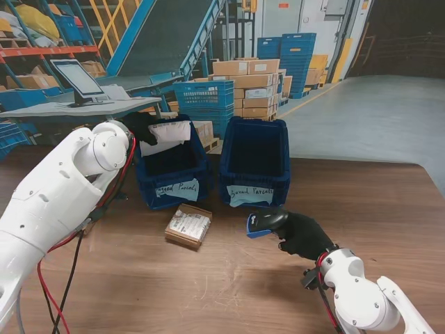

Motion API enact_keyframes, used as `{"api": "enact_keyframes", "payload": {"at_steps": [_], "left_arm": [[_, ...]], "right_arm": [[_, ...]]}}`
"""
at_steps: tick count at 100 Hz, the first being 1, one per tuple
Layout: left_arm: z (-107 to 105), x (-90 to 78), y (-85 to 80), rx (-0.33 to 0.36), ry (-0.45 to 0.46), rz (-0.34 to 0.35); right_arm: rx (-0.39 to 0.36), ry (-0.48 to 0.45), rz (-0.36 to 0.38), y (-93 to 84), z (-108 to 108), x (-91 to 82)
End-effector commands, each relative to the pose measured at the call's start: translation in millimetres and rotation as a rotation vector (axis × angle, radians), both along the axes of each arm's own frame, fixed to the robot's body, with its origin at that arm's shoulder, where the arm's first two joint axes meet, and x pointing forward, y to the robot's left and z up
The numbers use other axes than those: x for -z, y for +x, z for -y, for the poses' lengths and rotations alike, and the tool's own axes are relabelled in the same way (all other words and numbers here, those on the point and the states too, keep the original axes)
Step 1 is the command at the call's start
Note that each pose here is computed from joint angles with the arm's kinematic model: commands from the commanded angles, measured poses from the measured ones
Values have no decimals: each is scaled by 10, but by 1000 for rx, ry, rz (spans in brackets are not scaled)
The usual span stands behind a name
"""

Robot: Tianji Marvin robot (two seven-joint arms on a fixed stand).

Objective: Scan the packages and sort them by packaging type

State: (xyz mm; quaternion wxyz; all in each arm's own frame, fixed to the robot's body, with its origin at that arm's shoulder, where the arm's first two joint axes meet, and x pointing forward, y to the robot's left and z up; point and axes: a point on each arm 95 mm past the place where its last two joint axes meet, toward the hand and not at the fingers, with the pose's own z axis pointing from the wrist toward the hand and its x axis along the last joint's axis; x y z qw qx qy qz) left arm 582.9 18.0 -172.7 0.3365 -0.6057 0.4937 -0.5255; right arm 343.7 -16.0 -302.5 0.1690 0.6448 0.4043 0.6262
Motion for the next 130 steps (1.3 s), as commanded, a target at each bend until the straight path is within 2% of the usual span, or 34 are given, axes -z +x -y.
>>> {"api": "enact_keyframes", "payload": {"at_steps": [1, 54, 79, 130], "left_arm": [[64, -36, 6, 10, -11, -12], [62, -87, -8, 31, -7, -56], [88, -154, 10, 40, 43, -98], [153, -263, 40, -25, 127, -118]], "right_arm": [[-16, 5, -6, -30, -37, -12], [-16, 4, 1, -43, -50, -39], [-5, 2, 4, -58, -42, -69], [-5, 6, -2, -90, -23, -73]]}}
